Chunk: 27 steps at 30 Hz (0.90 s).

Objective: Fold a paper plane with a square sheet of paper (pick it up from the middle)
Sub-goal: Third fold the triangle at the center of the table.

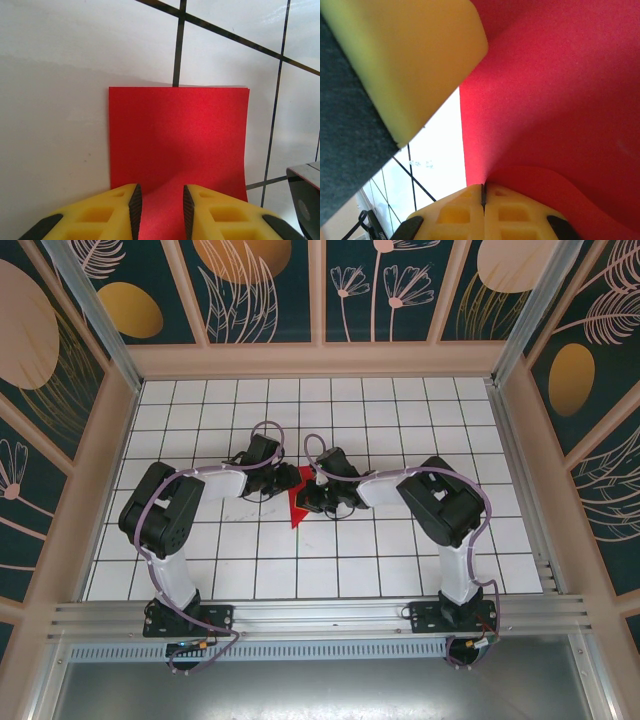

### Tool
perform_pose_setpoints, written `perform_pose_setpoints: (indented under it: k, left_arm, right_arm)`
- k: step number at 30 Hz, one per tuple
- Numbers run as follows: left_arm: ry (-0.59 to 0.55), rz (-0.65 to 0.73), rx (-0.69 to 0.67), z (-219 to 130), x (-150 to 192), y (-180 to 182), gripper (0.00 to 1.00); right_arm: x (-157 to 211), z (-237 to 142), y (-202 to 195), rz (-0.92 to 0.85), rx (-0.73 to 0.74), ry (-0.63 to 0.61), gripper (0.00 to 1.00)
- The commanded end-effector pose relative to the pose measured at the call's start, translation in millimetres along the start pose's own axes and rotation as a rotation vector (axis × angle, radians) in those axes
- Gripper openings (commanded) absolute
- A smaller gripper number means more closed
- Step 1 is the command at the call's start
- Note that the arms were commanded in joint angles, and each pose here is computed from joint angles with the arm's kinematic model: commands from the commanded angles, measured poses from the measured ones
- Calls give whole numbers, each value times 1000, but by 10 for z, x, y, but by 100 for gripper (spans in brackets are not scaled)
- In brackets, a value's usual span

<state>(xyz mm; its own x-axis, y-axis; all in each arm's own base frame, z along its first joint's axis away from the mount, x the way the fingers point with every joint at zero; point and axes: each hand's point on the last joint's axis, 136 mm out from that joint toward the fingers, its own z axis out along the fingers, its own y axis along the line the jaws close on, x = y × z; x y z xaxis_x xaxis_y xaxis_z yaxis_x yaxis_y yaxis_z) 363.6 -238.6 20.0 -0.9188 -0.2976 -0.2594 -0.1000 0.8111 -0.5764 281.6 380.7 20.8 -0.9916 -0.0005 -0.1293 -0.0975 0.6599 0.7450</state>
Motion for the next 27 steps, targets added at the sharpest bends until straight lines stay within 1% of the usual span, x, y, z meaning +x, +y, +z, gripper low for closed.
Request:
perform_pose_setpoints:
  k: [1, 4, 6, 13, 14, 15, 18, 23, 27]
  left_arm:
    - [63, -12, -49, 50, 182, 173, 32]
    - [52, -20, -57, 18, 164, 169, 32]
    - [35, -27, -57, -34, 125, 139, 33]
    - [-82, -51, -79, -353, -166, 0, 42]
    - [-96, -67, -91, -380, -192, 33, 42]
    - [-131, -82, -87, -488, -271, 12, 43]
    - [-191, -131, -131, -645, -370, 142, 43]
    - [-231, -189, -135, -802, -368, 292, 43]
    - [-214, -177, -72, -838, -290, 213, 42]
  right_arm:
    - [33, 87, -23, -18, 13, 20, 1]
    - [45, 93, -82, -8, 36, 21, 1]
    - [61, 88, -119, -3, 49, 21, 3]
    - [100, 75, -184, 6, 69, 24, 19]
    - [101, 74, -187, 6, 70, 24, 21]
    - [102, 68, -193, 8, 72, 23, 24]
    - [104, 70, -211, 9, 82, 23, 29]
    - [108, 62, -208, 9, 81, 22, 35]
    - [116, 59, -232, 12, 88, 21, 35]
